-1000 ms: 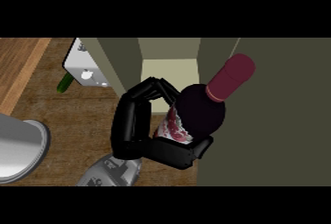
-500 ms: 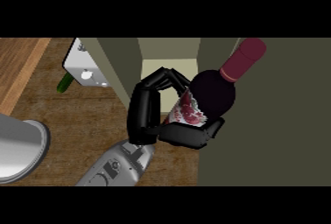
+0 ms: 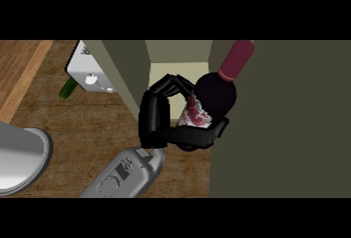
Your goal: Pick up the wine, place it into the cabinet and close the cabinet
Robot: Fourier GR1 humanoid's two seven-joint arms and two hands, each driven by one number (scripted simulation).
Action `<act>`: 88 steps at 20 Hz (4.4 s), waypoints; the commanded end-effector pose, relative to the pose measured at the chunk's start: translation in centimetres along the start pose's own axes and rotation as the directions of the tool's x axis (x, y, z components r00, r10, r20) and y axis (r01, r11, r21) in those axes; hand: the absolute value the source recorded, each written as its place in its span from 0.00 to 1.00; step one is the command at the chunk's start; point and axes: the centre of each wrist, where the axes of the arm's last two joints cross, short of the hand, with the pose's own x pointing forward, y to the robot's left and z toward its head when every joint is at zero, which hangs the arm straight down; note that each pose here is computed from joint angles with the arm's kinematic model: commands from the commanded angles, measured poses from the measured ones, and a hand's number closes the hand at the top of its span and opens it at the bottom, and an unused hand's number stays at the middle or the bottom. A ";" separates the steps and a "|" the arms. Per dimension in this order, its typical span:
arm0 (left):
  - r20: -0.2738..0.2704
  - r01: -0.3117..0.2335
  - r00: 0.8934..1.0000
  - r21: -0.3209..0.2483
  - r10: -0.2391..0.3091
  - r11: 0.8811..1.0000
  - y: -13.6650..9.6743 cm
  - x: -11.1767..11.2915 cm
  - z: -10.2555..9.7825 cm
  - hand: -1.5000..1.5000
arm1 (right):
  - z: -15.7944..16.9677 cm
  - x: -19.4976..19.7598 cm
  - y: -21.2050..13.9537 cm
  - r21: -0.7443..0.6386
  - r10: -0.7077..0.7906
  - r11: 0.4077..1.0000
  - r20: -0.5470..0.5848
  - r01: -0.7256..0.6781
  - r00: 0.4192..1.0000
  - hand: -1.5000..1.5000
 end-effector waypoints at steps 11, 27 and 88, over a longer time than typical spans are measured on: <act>0.004 0.151 0.989 0.015 -0.151 0.989 2.1 -5.5 -0.6 1.00 | 2.0 1.8 -0.4 0.036 -0.024 0.999 0.086 0.021 0.996 0.00; -0.015 0.156 0.988 0.095 -0.155 0.983 7.3 -8.3 -2.7 1.00 | 2.0 1.1 -0.3 0.013 -0.030 0.999 0.068 0.029 0.997 0.00; -0.086 0.242 0.970 0.264 -0.227 0.934 7.5 -9.9 -11.3 0.00 | 0.8 -0.7 0.5 0.088 -0.060 0.995 0.064 0.054 0.996 0.00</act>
